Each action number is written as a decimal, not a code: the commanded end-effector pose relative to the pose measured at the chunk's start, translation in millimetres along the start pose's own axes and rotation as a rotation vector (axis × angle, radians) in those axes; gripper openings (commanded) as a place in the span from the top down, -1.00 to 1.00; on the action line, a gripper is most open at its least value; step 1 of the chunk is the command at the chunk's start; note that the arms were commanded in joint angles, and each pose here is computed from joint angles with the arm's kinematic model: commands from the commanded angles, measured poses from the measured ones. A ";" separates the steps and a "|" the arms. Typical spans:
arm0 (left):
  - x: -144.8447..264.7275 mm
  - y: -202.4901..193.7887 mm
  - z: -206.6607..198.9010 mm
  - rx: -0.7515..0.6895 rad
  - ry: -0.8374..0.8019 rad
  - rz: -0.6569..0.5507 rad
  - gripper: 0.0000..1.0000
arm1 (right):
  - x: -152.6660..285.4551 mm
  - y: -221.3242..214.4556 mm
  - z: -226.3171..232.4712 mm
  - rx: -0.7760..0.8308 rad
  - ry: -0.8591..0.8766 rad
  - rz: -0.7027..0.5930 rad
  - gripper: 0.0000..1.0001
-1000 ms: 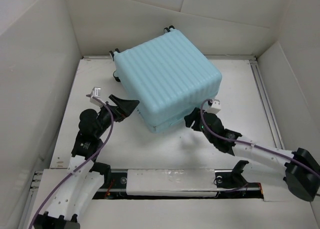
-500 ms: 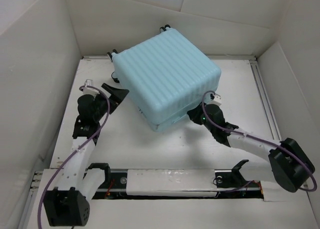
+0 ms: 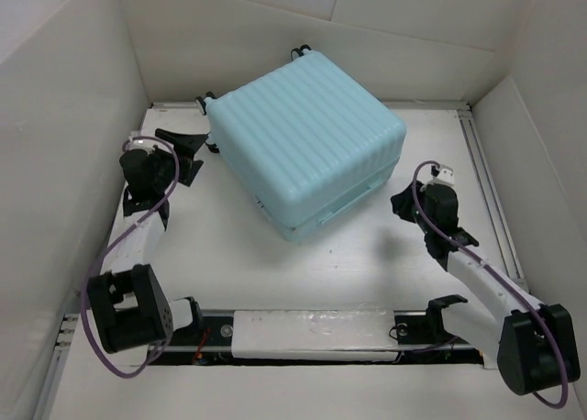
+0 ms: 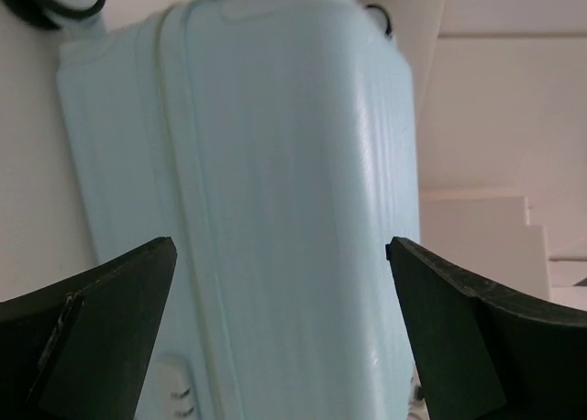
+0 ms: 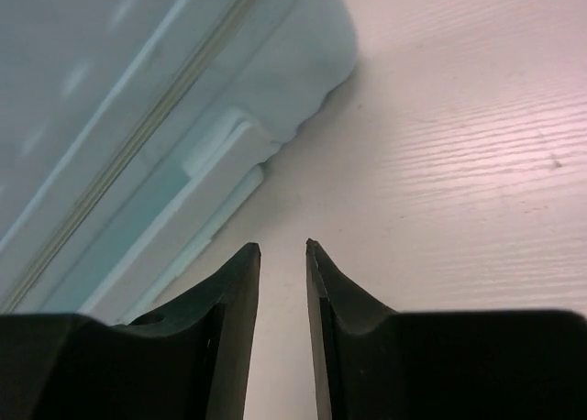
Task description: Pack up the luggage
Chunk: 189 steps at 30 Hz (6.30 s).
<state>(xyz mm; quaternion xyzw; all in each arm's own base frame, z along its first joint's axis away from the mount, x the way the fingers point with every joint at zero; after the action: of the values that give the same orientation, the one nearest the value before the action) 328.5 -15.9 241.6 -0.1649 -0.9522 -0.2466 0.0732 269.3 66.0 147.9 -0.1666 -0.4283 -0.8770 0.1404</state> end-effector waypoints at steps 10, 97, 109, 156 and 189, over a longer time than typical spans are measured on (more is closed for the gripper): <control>-115.6 88.3 -25.2 0.074 -0.200 -0.031 -1.00 | 37.3 -37.0 46.2 0.210 0.330 0.108 -0.15; 24.5 7.4 17.8 -0.006 -0.210 -0.045 1.00 | 34.8 -95.6 117.6 0.473 0.799 0.124 0.02; 19.6 0.7 12.7 -0.027 -0.219 -0.057 1.00 | 92.4 -117.4 137.5 0.237 0.811 0.121 1.00; 92.7 -141.2 5.7 -0.068 -0.435 0.093 1.00 | 65.0 -104.2 271.9 0.270 0.693 0.272 1.00; 131.1 -151.9 -35.6 -0.115 -0.662 0.329 1.00 | 92.0 -250.7 288.7 0.042 0.795 0.287 1.00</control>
<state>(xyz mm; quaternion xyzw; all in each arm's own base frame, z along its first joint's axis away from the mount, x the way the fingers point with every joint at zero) 194.2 -94.5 199.3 -0.2533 -0.9460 -0.1829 -0.0860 164.3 441.5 136.2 0.0874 -0.4654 -0.7986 0.3715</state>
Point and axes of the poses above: each gripper's point midway between its finger pads, its own x axis back along the fingers, its own z axis along the line the jaws close on, y = z × x, the point moved 6 cm from there along x, back along the fingers, and after that the axes turned 10 degrees about -x, right-handed, at the moved point
